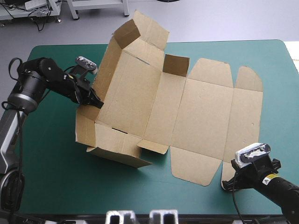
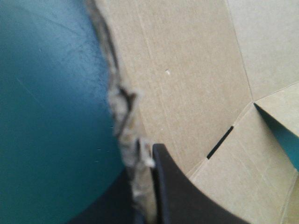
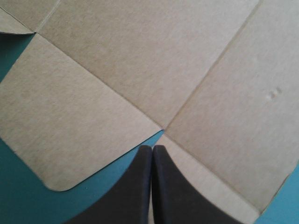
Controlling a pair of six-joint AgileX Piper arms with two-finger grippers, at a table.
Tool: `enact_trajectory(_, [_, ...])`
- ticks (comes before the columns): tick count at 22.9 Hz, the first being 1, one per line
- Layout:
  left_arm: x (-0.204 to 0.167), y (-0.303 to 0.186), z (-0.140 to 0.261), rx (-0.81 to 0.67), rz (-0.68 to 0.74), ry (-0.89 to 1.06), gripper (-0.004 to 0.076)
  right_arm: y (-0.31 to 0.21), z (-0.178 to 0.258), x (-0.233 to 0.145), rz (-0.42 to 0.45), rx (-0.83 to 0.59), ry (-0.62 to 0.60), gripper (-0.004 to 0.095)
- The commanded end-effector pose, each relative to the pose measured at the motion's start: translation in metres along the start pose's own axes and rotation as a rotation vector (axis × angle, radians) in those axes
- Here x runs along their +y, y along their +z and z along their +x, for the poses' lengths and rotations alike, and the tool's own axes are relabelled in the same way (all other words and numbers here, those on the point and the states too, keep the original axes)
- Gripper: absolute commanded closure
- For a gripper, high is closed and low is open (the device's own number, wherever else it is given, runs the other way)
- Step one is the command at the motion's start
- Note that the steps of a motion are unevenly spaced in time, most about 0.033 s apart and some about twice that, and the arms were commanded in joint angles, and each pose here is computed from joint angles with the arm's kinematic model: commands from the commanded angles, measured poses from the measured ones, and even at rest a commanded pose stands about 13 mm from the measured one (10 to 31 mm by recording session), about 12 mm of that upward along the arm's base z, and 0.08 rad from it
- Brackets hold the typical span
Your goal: Fold the box
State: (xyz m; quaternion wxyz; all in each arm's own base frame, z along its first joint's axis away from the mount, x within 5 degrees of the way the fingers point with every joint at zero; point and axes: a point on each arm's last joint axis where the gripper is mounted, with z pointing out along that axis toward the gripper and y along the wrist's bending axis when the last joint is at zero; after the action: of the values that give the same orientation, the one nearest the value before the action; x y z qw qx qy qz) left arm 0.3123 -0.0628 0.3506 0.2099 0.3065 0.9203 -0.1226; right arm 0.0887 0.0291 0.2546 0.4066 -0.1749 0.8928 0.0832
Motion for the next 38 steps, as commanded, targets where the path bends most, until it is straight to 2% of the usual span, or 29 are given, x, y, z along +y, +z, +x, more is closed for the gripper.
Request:
enact_trajectory(1, [-0.038, -0.03, -0.017, 0.04, -0.154, 0.247, 0.0734, -0.004, -0.011, -0.001, 0.012, -0.073, 0.013, 0.0917])
enact_trajectory(4, [-0.058, -0.031, -0.031, 0.05, -0.303, 0.425, 0.0734, -0.004, -0.011, -0.001, 0.012, -0.073, 0.013, 0.0917])
enact_trajectory(7, [-0.08, -0.03, -0.048, -0.018, -0.469, 0.623, 0.0734, -0.004, -0.011, -0.001, 0.012, -0.073, 0.013, 0.0917])
enact_trajectory(13, [-0.119, -0.032, -0.071, -0.212, -0.59, 0.848, 0.0734, -0.004, -0.011, -0.001, 0.011, -0.071, 0.013, 0.0917])
enact_trajectory(18, [-0.145, -0.035, -0.079, -0.298, -0.655, 0.985, 0.0734, -0.004, -0.011, -0.001, 0.011, -0.071, 0.013, 0.0917])
enact_trajectory(22, [-0.156, -0.031, -0.078, -0.294, -0.655, 1.033, 0.0734, -0.005, -0.011, 0.0, 0.005, -0.059, 0.01, 0.0917])
enact_trajectory(29, [-0.152, -0.008, -0.074, -0.328, -0.773, 1.039, 0.0734, -0.031, -0.032, 0.001, 0.007, -0.046, -0.034, 0.0916])
enact_trajectory(32, [-0.157, 0.01, -0.062, -0.339, -0.894, 1.045, 0.0734, -0.067, -0.062, 0.003, 0.034, -0.142, -0.042, 0.0911])
enact_trajectory(36, [-0.184, 0.03, -0.047, -0.413, -0.923, 1.108, 0.0734, -0.115, -0.098, 0.006, 0.075, -0.303, -0.033, 0.0911])
enact_trajectory(38, [-0.189, 0.039, -0.04, -0.427, -0.926, 1.12, 0.0734, -0.13, -0.116, 0.006, 0.072, -0.334, -0.018, 0.0913])
